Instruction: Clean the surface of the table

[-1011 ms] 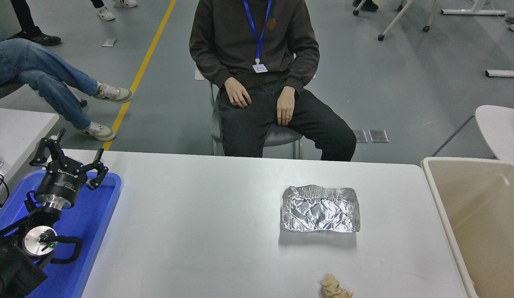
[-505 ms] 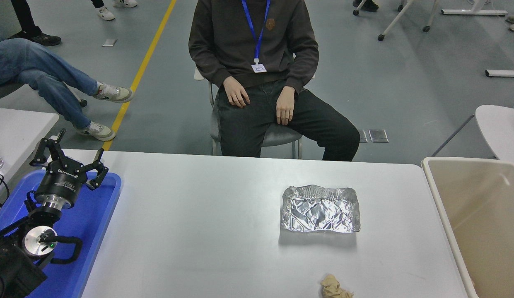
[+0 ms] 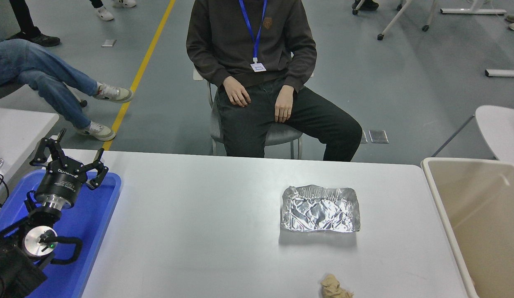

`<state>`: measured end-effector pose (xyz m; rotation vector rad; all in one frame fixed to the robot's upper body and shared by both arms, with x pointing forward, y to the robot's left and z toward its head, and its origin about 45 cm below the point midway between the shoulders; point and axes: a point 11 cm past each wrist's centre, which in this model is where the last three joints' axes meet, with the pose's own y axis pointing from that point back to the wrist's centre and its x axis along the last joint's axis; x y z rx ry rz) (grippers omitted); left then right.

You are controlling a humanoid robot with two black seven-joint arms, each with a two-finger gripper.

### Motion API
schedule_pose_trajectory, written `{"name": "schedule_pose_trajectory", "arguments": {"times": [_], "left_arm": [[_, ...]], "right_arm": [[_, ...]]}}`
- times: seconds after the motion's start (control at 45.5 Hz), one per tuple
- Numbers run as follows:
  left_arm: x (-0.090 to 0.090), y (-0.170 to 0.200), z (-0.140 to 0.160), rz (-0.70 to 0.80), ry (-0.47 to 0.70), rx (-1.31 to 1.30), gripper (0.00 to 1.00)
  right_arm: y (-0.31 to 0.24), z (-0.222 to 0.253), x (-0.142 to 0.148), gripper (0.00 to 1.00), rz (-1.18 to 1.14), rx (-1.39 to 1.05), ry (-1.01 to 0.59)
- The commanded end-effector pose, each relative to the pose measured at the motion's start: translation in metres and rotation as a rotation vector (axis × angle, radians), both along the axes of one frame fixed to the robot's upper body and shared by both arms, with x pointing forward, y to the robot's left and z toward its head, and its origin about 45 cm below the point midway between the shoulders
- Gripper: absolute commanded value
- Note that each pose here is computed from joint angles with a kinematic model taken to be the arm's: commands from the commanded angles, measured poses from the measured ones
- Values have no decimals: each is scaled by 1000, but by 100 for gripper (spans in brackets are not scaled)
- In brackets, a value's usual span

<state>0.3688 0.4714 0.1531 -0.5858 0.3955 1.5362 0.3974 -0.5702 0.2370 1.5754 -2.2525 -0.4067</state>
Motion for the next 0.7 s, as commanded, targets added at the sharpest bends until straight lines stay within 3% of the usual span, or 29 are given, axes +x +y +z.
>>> {"name": "schedule_pose_trajectory", "arguments": {"times": [0.0,0.308,0.681], "left_arm": [[0,0,0,0,-1,0,100],[0,0,0,-1,0,0,100],[0,0,0,1,0,0,100]], "right_arm": [[50,16,12,99,146,123,-90],[102,4,15,99,241,266,-166],[165,-29,18,99,326,312,-387]]}}
